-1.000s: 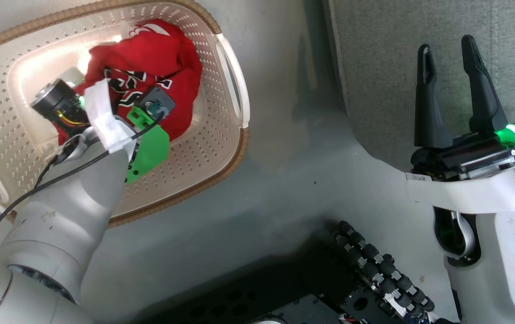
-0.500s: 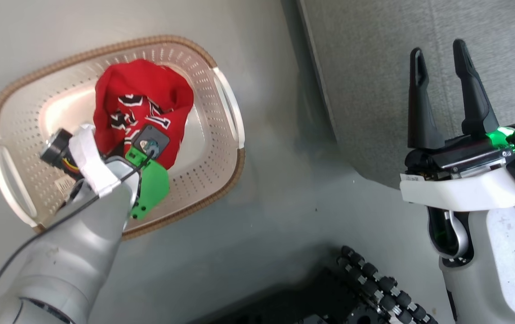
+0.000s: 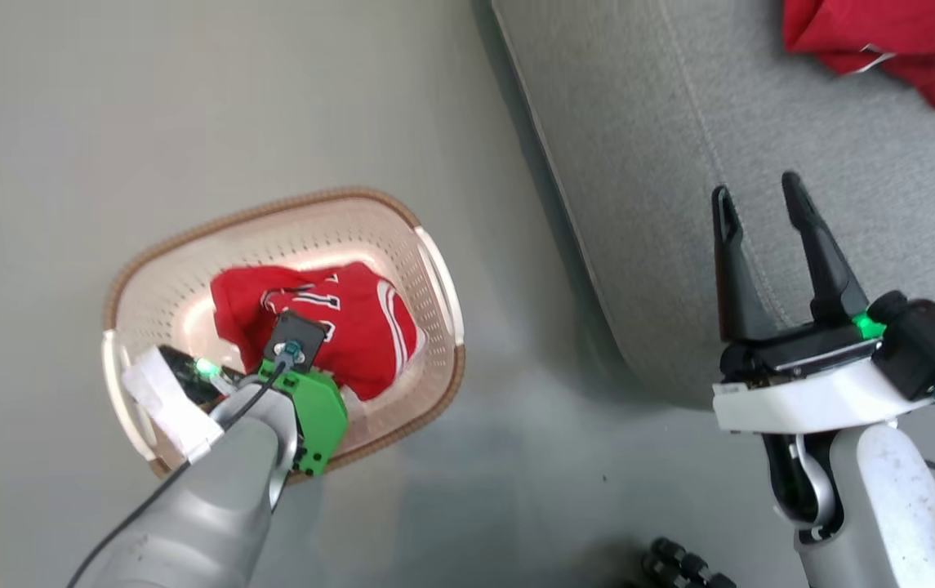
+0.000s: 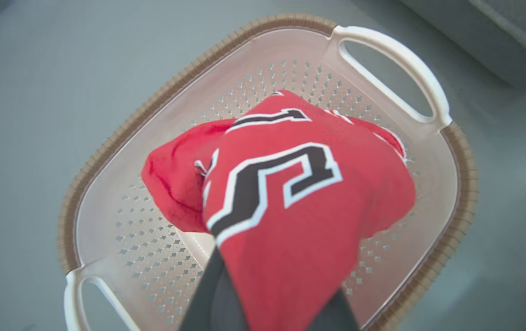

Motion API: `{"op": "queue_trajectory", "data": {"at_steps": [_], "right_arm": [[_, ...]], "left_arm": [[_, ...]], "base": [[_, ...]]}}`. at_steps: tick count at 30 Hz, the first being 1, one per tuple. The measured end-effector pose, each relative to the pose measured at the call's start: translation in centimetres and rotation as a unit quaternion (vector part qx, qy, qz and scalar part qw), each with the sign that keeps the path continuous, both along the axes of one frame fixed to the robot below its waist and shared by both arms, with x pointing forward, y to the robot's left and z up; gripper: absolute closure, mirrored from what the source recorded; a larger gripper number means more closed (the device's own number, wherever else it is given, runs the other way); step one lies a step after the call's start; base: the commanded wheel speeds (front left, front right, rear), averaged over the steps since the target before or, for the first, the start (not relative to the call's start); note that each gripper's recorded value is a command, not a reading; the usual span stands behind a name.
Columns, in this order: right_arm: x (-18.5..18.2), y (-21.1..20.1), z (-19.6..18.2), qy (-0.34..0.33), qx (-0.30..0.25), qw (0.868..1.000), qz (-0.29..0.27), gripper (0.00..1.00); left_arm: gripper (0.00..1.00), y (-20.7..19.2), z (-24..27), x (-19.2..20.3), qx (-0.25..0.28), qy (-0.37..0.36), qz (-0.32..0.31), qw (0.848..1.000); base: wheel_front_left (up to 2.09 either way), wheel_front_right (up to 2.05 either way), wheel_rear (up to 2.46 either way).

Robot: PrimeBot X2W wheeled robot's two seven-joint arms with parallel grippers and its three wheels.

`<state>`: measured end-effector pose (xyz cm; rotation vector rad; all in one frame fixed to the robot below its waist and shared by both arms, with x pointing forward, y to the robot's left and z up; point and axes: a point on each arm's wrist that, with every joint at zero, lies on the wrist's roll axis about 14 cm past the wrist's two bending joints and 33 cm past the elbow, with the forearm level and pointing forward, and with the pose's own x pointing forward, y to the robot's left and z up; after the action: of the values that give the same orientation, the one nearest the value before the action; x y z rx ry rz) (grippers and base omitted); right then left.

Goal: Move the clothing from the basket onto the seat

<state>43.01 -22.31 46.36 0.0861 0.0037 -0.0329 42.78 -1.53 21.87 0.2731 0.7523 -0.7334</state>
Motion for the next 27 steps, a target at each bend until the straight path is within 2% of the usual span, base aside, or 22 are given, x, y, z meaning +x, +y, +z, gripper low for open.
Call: {"op": "queue_trajectory", "data": {"at_steps": [7,14,17,21,27], "right_arm": [[-2.3,0.6,3.4,-0.038,0.007,0.999,0.008,0.00],[-5.1,1.4,6.1,-0.070,0.010,0.997,0.022,0.00],[-6.1,1.7,7.2,-0.086,0.011,0.996,0.028,0.00],[-7.2,2.4,8.7,-0.110,0.014,0.993,0.039,0.00],[-8.0,3.4,10.4,-0.138,0.016,0.989,0.056,0.00]], "left_arm": [[1.00,0.3,5.9,0.1,-0.037,-0.057,0.044,0.997],[1.00,1.6,14.6,2.2,-0.098,-0.171,0.100,0.975],[1.00,2.2,18.8,2.7,-0.131,-0.222,0.122,0.959],[1.00,3.7,24.7,2.9,-0.167,-0.298,0.146,0.928],[1.00,5.9,33.2,2.0,-0.216,-0.404,0.169,0.873]], "base": [[0.00,0.00,0.00],[0.00,0.00,0.00],[0.00,0.00,0.00],[0.00,0.00,0.00],[0.00,0.00,0.00]]}}
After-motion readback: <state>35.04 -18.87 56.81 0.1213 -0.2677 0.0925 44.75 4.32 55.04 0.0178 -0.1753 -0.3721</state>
